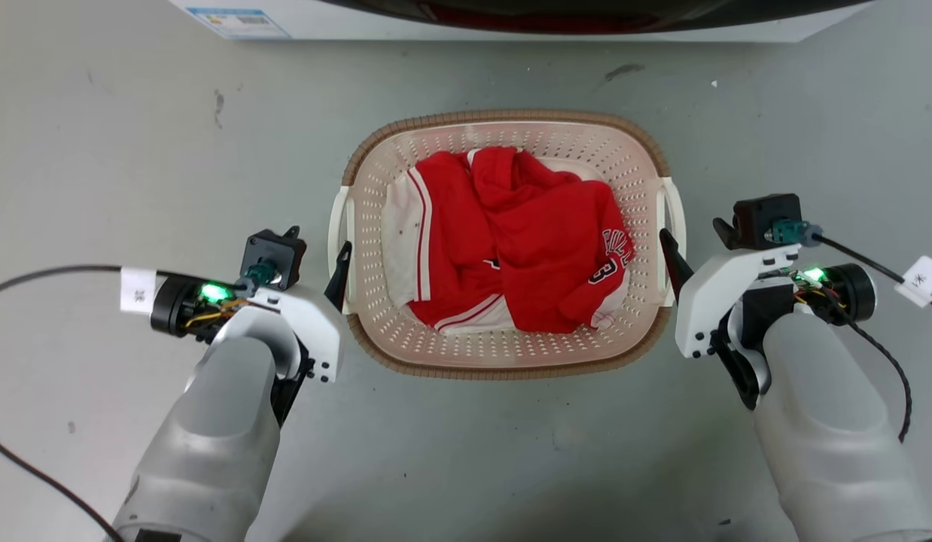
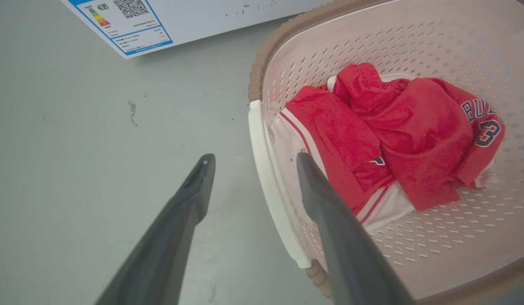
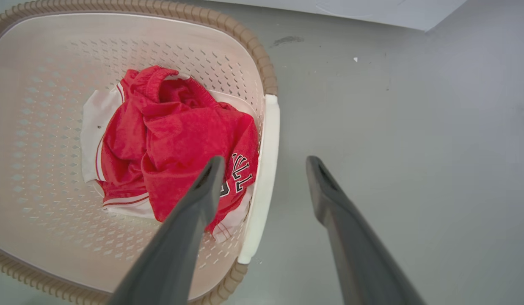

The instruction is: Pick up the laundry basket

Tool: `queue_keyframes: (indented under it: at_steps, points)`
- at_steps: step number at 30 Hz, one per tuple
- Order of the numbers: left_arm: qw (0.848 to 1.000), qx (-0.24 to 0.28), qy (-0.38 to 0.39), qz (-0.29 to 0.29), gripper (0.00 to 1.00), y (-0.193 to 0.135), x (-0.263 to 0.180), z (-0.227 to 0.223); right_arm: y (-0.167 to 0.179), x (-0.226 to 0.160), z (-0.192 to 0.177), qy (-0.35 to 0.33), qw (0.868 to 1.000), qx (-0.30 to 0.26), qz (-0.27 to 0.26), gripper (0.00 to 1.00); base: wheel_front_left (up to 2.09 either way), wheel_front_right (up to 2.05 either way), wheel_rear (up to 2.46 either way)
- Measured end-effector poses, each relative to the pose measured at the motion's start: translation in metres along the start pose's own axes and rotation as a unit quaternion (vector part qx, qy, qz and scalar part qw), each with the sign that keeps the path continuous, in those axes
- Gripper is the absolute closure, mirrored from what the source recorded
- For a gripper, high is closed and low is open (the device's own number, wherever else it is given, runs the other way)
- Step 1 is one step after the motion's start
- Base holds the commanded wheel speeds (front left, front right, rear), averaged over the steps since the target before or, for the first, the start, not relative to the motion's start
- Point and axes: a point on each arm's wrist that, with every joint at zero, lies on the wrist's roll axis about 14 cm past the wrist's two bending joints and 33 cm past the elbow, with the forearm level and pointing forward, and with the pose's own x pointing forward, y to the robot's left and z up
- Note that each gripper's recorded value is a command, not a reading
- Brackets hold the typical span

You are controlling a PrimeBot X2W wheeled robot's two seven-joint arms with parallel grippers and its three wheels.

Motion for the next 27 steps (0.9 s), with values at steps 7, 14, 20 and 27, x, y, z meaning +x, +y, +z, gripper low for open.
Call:
queue_keyframes:
  at_steps: [7,14,20,27]
  points:
    - [1.0,0.004,0.031,-0.003,0.0,0.004,0.011,-0.012,0.001,0.016,-0.016,0.046,0.999,-0.001,0.004,0.0,0.0,0.0,0.0]
    - [0.998,0.015,0.062,-0.019,0.0,0.0,0.026,-0.021,0.003,0.032,-0.027,0.084,0.996,-0.014,0.011,0.0,0.0,0.0,0.0]
    - [0.994,0.021,0.104,-0.036,0.0,-0.006,0.036,-0.036,0.008,0.046,-0.038,0.122,0.992,-0.019,0.022,0.0,0.0,0.0,0.0]
    - [0.99,0.024,0.133,-0.049,0.0,-0.007,0.041,-0.046,0.011,0.055,-0.048,0.147,0.989,-0.018,0.027,0.0,0.0,0.0,0.0]
